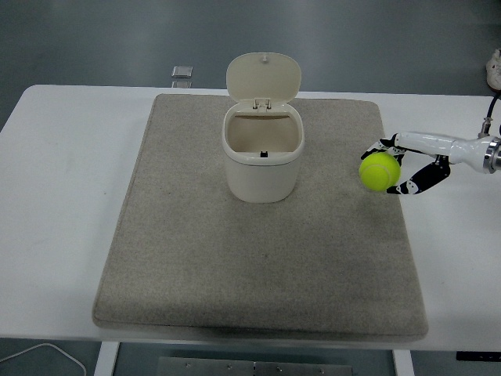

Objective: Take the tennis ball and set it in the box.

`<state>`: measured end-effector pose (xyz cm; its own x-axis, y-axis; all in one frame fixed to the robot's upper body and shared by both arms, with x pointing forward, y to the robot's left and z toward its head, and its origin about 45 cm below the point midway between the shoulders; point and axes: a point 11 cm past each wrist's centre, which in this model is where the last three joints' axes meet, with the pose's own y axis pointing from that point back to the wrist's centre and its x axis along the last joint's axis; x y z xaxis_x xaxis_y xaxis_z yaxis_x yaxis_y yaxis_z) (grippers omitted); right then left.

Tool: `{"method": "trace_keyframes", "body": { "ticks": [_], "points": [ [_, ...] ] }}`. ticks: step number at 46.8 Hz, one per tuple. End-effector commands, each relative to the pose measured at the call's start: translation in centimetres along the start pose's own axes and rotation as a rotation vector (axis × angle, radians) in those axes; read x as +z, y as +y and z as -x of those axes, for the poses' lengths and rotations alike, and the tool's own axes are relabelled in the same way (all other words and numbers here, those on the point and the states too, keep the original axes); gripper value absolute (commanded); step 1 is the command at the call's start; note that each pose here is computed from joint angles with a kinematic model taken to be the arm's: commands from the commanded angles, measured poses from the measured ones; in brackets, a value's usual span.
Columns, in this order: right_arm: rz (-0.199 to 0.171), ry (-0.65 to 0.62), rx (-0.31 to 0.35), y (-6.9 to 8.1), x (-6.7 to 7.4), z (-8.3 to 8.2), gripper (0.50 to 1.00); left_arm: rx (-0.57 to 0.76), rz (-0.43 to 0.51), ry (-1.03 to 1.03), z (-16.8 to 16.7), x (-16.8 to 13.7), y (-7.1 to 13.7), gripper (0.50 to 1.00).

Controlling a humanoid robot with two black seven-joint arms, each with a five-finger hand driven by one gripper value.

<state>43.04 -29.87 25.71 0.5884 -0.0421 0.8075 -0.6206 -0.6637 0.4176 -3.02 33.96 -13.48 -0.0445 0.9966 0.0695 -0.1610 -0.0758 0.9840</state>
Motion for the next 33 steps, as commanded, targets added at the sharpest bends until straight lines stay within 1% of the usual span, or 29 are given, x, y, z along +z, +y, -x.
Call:
{"method": "trace_keyframes", "body": {
  "ticks": [1, 5, 8, 12, 15, 18, 23, 25, 27, 30, 33],
  "points": [
    [-0.016, 0.004, 0.015, 0.9, -0.8, -2.1, 0.5, 0.0, 0.002, 0.0, 0.0, 0.1, 0.0, 0.992],
    [-0.065, -0.033, 0.027, 1.2, -2.4, -4.0, 0.5, 0.0, 0.0, 0.0, 0.0, 0.0, 0.0, 0.992],
    [-0.111, -0.057, 0.026, 1.5, -3.7, -5.3, 0.5, 0.0, 0.0, 0.0, 0.0, 0.0, 0.0, 0.992],
    [-0.168, -0.076, 0.022, 1.4, -5.6, -6.6, 0.5, 0.0, 0.0, 0.0, 0.0, 0.0, 0.0, 0.992],
    [-0.206, -0.083, 0.02, 1.0, -7.0, -7.3, 0.5, 0.0, 0.0, 0.0, 0.0, 0.0, 0.0, 0.992],
    [-0.228, -0.078, 0.017, 0.5, -8.0, -7.8, 0.5, 0.0, 0.0, 0.0, 0.0, 0.0, 0.0, 0.992],
    [-0.273, -0.074, 0.002, -1.1, -9.7, -7.6, 0.5, 0.0, 0.0, 0.0, 0.0, 0.0, 0.0, 0.992],
    [-0.285, -0.073, -0.004, -1.6, -10.2, -7.4, 0.5, 0.0, 0.002, 0.0, 0.0, 0.1, 0.0, 0.992],
    [-0.286, -0.072, -0.008, -2.1, -10.6, -7.3, 0.5, 0.0, 0.0, 0.0, 0.0, 0.0, 0.0, 0.992],
    [-0.276, -0.072, -0.013, -2.7, -10.8, -7.0, 0.5, 0.0, 0.0, 0.0, 0.0, 0.0, 0.0, 0.992],
    [-0.276, -0.071, -0.018, -3.3, -11.2, -6.8, 0.5, 0.0, 0.0, 0.0, 0.0, 0.0, 0.0, 0.992]
  ]
}}
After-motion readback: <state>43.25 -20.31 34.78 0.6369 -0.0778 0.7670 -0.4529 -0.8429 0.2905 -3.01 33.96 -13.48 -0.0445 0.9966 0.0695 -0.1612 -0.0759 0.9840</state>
